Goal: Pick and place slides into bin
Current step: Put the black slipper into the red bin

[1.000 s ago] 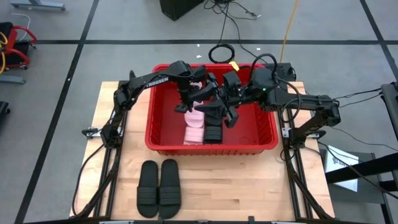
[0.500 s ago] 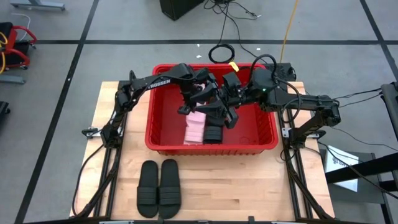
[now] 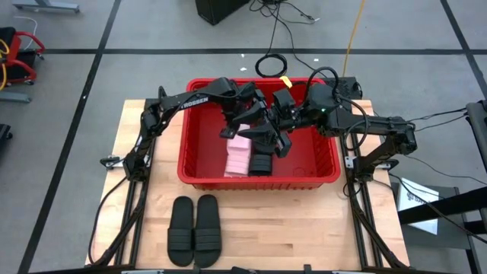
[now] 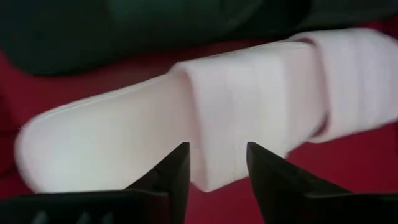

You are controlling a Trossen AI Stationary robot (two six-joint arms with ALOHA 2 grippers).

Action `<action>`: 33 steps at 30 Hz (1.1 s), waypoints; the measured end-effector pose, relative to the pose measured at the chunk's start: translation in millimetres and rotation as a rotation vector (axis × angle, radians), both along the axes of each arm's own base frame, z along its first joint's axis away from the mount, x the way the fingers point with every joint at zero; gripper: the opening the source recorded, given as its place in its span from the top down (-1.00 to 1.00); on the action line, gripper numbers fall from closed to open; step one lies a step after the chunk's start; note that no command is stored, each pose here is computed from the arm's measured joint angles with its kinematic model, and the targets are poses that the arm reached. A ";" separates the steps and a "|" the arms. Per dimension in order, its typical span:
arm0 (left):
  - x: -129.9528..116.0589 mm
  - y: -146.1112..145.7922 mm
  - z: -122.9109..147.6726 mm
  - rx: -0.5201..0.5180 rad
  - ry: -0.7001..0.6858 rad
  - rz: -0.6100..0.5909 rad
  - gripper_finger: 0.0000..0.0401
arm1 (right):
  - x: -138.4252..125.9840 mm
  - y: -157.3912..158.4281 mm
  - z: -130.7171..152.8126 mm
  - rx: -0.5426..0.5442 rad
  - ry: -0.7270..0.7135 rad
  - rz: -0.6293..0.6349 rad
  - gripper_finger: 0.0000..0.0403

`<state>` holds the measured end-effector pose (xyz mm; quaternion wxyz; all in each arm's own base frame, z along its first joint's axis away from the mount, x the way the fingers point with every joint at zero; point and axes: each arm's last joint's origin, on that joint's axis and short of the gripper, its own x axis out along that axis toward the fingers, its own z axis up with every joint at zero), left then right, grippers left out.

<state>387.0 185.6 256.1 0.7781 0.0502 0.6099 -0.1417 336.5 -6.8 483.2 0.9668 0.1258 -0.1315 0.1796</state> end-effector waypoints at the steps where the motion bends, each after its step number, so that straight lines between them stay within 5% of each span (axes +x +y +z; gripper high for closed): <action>1: 0.5 0.9 0.0 0.021 0.002 0.009 0.21 | 0.0 0.0 0.1 0.000 0.000 0.000 0.17; 14: 2.0 11.2 20.7 0.244 0.029 0.212 -0.01 | -0.1 -0.2 0.4 0.002 -0.004 -0.005 0.17; 24: -9.5 29.9 87.5 0.334 -0.146 0.336 0.07 | -8.8 0.5 19.0 -0.005 -0.218 0.002 0.17; 33: -56.3 27.6 158.6 0.494 -0.353 0.443 0.07 | -11.2 3.0 22.5 -0.008 -0.261 0.008 0.17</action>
